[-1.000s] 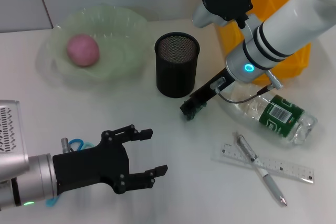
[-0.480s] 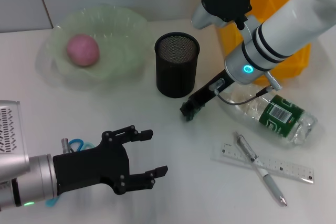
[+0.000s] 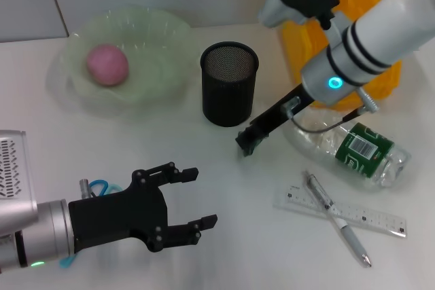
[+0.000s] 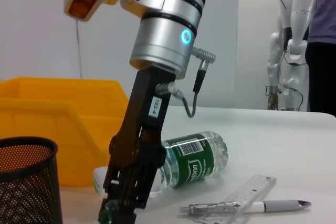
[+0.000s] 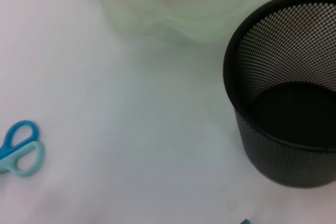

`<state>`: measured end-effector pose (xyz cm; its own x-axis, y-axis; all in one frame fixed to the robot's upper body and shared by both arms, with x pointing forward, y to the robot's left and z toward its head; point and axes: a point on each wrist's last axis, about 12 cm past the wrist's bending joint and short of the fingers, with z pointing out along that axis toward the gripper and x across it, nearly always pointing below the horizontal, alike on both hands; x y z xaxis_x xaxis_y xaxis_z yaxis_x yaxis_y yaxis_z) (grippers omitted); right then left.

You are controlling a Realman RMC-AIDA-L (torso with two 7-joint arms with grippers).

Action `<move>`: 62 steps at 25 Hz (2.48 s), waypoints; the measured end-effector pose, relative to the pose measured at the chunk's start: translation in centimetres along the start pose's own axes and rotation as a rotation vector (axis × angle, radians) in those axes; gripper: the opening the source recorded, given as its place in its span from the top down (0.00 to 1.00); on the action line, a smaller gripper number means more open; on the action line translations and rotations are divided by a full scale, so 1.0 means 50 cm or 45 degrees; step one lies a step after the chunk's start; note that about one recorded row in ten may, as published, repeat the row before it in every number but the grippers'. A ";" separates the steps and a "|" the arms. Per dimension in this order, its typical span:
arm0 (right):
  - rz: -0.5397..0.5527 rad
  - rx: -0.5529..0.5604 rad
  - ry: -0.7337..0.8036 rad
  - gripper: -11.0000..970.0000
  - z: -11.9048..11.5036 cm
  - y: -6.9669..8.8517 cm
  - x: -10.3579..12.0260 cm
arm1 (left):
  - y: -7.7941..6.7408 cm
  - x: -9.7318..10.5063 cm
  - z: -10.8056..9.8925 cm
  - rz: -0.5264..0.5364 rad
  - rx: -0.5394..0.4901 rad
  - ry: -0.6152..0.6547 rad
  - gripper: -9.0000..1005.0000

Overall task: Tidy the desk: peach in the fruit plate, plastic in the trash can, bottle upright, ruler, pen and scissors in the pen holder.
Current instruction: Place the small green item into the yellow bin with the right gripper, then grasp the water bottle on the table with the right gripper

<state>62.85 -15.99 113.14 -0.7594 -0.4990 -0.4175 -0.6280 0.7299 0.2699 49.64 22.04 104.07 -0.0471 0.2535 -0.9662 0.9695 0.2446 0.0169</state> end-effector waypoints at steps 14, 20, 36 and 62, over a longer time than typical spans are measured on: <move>0.034 0.022 -0.171 0.54 -0.167 0.000 0.011 | 0.002 -0.004 -0.001 0.009 0.001 -0.005 0.21; 0.077 0.104 -0.242 0.54 -0.228 -0.019 0.028 | 0.003 -0.005 0.000 0.012 0.003 -0.007 0.21; 0.264 0.470 -0.417 0.54 -0.325 -0.135 0.057 | 0.003 -0.008 0.003 0.017 0.013 -0.015 0.21; 0.133 0.528 -0.337 0.30 -0.183 -0.155 0.007 | 0.000 -0.006 0.003 0.014 0.019 -0.012 0.21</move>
<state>65.90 -26.10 118.82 -0.7117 -0.3168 -0.6270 -0.3894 0.9208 -0.0232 49.68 21.81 104.32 -0.0343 0.2471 -0.9684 0.9735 0.2275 0.0235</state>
